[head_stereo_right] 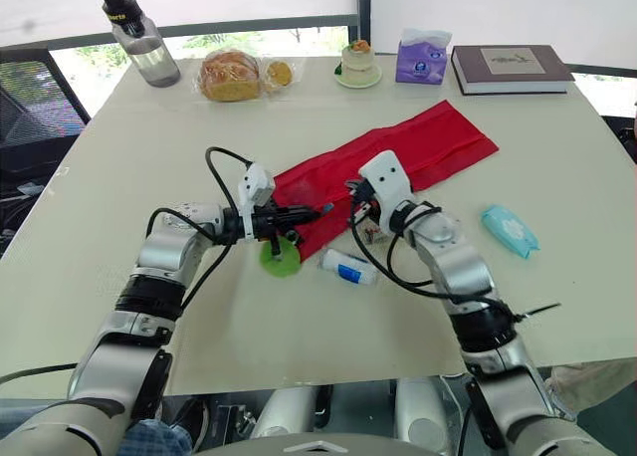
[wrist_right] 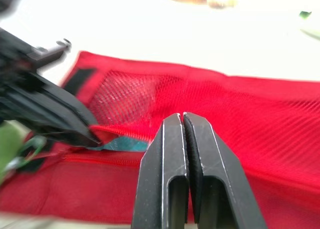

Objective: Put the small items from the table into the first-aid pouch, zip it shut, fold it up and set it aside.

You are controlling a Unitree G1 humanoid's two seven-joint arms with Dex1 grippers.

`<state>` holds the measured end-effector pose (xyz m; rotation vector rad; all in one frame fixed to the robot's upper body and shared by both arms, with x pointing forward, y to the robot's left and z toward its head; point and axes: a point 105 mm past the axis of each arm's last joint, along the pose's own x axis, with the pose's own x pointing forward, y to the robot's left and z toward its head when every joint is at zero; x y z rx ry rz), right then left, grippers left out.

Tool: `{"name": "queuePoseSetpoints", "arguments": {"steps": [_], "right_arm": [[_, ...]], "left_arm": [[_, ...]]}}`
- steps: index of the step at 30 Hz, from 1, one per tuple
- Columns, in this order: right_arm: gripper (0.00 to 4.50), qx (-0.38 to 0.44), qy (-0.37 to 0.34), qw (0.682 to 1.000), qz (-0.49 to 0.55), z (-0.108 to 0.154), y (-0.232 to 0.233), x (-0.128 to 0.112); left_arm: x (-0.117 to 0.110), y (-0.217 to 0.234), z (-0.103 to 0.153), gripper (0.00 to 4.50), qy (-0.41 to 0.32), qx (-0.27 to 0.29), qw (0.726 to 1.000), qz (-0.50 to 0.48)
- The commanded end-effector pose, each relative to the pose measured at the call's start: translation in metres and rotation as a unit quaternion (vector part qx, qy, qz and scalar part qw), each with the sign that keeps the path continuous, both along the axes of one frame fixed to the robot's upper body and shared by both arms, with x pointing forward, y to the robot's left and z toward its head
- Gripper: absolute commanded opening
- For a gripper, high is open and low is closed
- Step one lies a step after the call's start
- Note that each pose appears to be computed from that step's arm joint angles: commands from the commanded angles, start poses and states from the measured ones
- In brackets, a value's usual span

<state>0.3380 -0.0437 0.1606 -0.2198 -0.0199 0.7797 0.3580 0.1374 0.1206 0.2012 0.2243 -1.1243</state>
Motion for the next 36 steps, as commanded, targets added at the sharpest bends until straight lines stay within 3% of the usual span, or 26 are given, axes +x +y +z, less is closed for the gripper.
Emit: {"name": "queuePoseSetpoints", "arguments": {"steps": [1, 10, 15, 16, 18, 20, 29, 30, 31, 33, 36], "right_arm": [[0.11, 0.031, -0.051, 0.998, 0.015, 0.026, -0.014, -0.02], [0.11, 0.074, -0.083, 0.994, -0.005, 0.041, -0.065, -0.047], [1.56, 0.112, -0.065, 0.992, 0.017, 0.047, -0.095, -0.083], [2.31, 0.114, -0.061, 0.991, 0.018, 0.048, -0.098, -0.087], [3.16, 0.105, -0.055, 0.993, 0.021, 0.047, -0.103, -0.095], [4.32, 0.099, -0.046, 0.994, 0.028, 0.047, -0.107, -0.102], [4.42, 0.087, -0.04, 0.994, 0.043, 0.048, -0.114, -0.112], [4.5, 0.086, -0.04, 0.995, 0.043, 0.048, -0.114, -0.111], [4.5, 0.085, -0.041, 0.995, 0.043, 0.049, -0.115, -0.11], [4.5, 0.084, -0.042, 0.995, 0.043, 0.049, -0.115, -0.109], [4.5, 0.085, -0.039, 0.995, 0.04, 0.049, -0.116, -0.109]], "left_arm": [[0.001, 0.015, 0.009, 0.0, -0.036, 0.038, 0.999, -0.002], [0.015, 0.057, 0.019, 0.0, -0.072, 0.094, 0.992, 0.047], [0.027, 0.083, 0.033, 0.0, -0.086, 0.09, 0.987, 0.106], [0.027, 0.087, 0.034, 0.0, -0.087, 0.094, 0.986, 0.107], [0.026, 0.095, 0.035, 0.0, -0.088, 0.105, 0.984, 0.112], [0.025, 0.104, 0.036, 0.0, -0.087, 0.113, 0.983, 0.12], [0.021, 0.139, 0.039, 0.0, -0.087, 0.157, 0.973, 0.144], [0.022, 0.14, 0.041, 0.47, -0.091, 0.157, 0.972, 0.147], [0.024, 0.142, 0.043, 0.61, -0.091, 0.16, 0.971, 0.15], [0.025, 0.142, 0.047, 1.34, -0.091, 0.161, 0.972, 0.148], [0.026, 0.136, 0.056, 2.8, -0.099, 0.153, 0.974, 0.133]]}}
